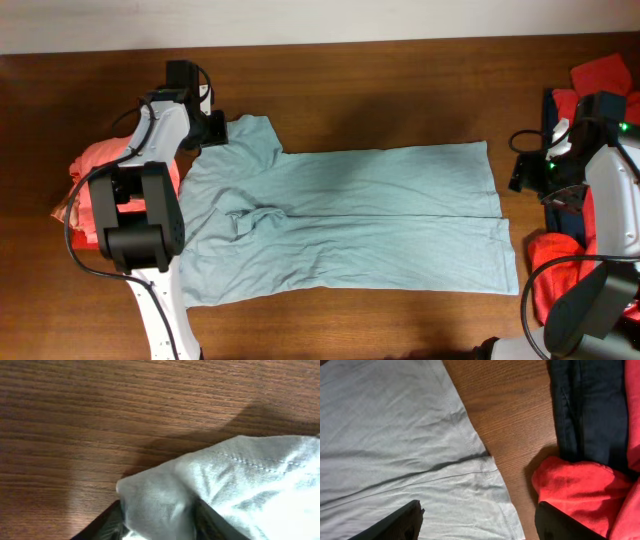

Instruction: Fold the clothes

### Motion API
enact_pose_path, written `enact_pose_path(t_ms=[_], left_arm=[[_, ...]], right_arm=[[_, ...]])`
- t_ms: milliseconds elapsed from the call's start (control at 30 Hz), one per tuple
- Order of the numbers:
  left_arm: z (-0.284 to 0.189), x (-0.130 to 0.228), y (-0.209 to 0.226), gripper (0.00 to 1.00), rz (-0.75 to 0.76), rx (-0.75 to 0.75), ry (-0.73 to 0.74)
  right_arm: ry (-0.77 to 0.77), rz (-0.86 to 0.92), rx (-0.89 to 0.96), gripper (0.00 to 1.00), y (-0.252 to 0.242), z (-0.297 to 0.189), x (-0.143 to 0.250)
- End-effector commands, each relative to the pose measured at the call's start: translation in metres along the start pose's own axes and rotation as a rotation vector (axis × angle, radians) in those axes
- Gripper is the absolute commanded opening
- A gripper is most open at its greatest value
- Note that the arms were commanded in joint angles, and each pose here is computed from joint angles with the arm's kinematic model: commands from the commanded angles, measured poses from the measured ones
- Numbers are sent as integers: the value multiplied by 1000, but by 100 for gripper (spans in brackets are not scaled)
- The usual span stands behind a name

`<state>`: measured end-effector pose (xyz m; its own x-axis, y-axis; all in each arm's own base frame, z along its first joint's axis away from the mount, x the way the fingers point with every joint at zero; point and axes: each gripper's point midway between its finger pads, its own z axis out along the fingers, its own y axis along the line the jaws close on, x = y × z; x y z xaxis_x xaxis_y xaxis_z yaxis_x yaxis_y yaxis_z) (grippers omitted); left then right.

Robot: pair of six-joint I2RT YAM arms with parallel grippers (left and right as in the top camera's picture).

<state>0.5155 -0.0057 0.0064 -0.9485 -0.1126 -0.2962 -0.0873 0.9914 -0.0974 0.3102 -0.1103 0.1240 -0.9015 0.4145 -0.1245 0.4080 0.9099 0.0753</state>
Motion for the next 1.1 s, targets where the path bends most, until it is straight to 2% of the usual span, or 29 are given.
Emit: enact_pose_path(t_ms=[0, 100, 133, 233, 300, 367, 400, 467, 533, 767, 900, 1067], left_arm=[[7, 1, -5, 36, 1, 20, 7], [7, -1, -5, 25, 2, 21, 0], [6, -3, -6, 24, 2, 22, -4], [1, -9, -7, 24, 3, 23, -19], [-3, -15, -7, 30, 4, 25, -32], [-8, -19, -8, 31, 5, 25, -40], [-10, -21, -8, 29, 6, 25, -41], [-13, -22, -9, 17, 6, 26, -41], [-14, -22, -9, 11, 5, 25, -38], [-13, -16, -8, 10, 3, 23, -13], [-13, -4, -7, 5, 0, 18, 33], [-16, 20, -13, 0, -9, 53, 133]], right_arm=[[4, -3, 1, 76, 2, 1, -1], [4, -3, 1, 76, 2, 1, -1], [4, -3, 1, 77, 2, 1, -1], [3, -3, 1, 76, 2, 1, -1], [3, -3, 1, 77, 2, 1, -1], [3, -3, 1, 77, 2, 1, -1], [3, -3, 1, 77, 2, 1, -1], [3, -3, 1, 77, 2, 1, -1], [3, -3, 1, 77, 2, 1, -1], [2, -3, 1, 77, 2, 1, -1], [-4, -4, -1, 77, 2, 1, -3], [-40, -142, -162, 73, 30, 4, -13]])
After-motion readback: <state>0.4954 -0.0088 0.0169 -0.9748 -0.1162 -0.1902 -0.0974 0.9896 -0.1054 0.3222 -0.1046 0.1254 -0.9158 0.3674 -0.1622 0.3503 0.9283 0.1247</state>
